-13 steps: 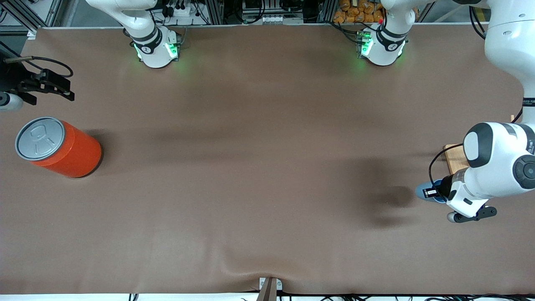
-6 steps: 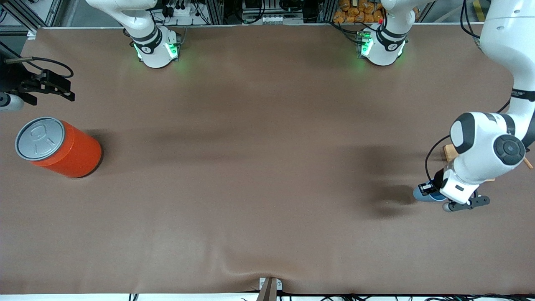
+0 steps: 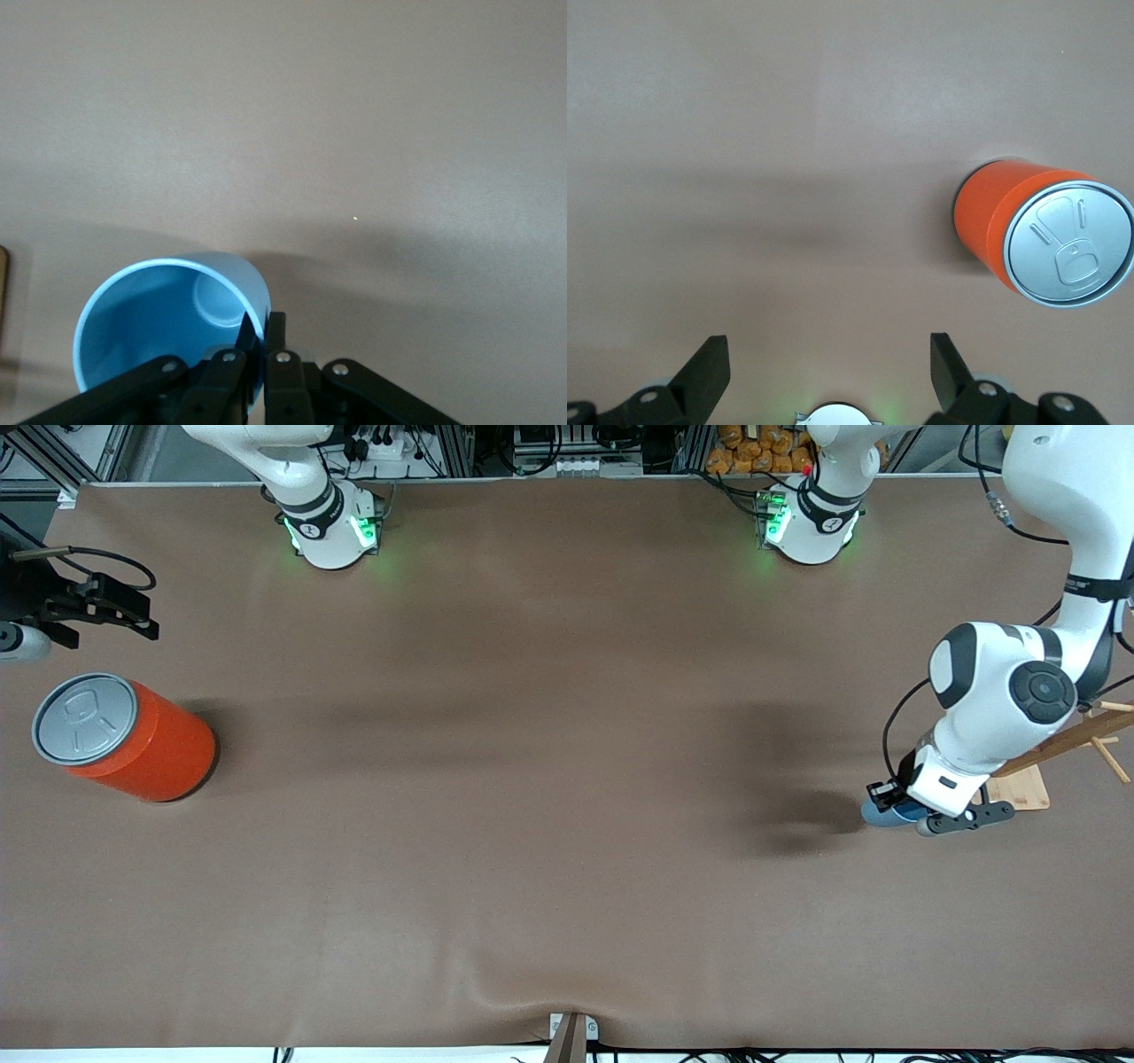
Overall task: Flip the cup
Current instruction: 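Set the cup upright beside the stand and open the left gripper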
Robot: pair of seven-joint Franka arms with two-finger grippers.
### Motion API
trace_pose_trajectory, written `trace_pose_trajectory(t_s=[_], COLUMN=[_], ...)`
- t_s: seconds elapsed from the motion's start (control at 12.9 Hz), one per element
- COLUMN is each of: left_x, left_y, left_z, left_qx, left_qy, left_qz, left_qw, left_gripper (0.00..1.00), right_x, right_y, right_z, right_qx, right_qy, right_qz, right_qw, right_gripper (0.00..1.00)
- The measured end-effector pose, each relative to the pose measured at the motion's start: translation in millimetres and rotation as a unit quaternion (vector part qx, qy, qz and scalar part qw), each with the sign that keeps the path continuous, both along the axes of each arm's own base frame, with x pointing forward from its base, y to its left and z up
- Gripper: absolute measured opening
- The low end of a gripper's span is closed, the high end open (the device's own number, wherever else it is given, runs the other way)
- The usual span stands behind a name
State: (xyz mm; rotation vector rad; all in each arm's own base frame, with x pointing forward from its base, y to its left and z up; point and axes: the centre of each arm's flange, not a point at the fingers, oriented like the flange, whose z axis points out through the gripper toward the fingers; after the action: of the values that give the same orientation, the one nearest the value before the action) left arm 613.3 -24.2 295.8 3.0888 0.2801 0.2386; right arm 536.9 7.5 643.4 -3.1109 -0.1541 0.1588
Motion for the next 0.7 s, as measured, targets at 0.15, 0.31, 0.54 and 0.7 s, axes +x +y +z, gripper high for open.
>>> trace_pose_trajectory(t_s=[0.15,0.31,0.54,0.7], left_x=[-9,-13,-16,-17], left_y=[-3,-6,-12,-16], left_z=[-13,-19,-22,-25], left_qx=[-0.005,-0.006,-0.007,-0.007], left_qy=[-0.013,-0.01,-0.005,-0.001], left_qz=[-0.003,-0.006,-0.011,-0.015], left_qw=[1.0,1.0,1.0,1.0], left_gripper=[0.06,0.06,0.12,0.34], right_x=[1,1,1,1], right_y=[0,0,0,0], right_z=[-1,-1,-1,-1], right_qx=[0.0,0.0,0.0,0.0], right_qy=[0.001,0.001,0.001,0.001], right_qz=[0.0,0.0,0.0,0.0], right_qw=[1.0,1.0,1.0,1.0], right_gripper=[1.0,1.0,1.0,1.0])
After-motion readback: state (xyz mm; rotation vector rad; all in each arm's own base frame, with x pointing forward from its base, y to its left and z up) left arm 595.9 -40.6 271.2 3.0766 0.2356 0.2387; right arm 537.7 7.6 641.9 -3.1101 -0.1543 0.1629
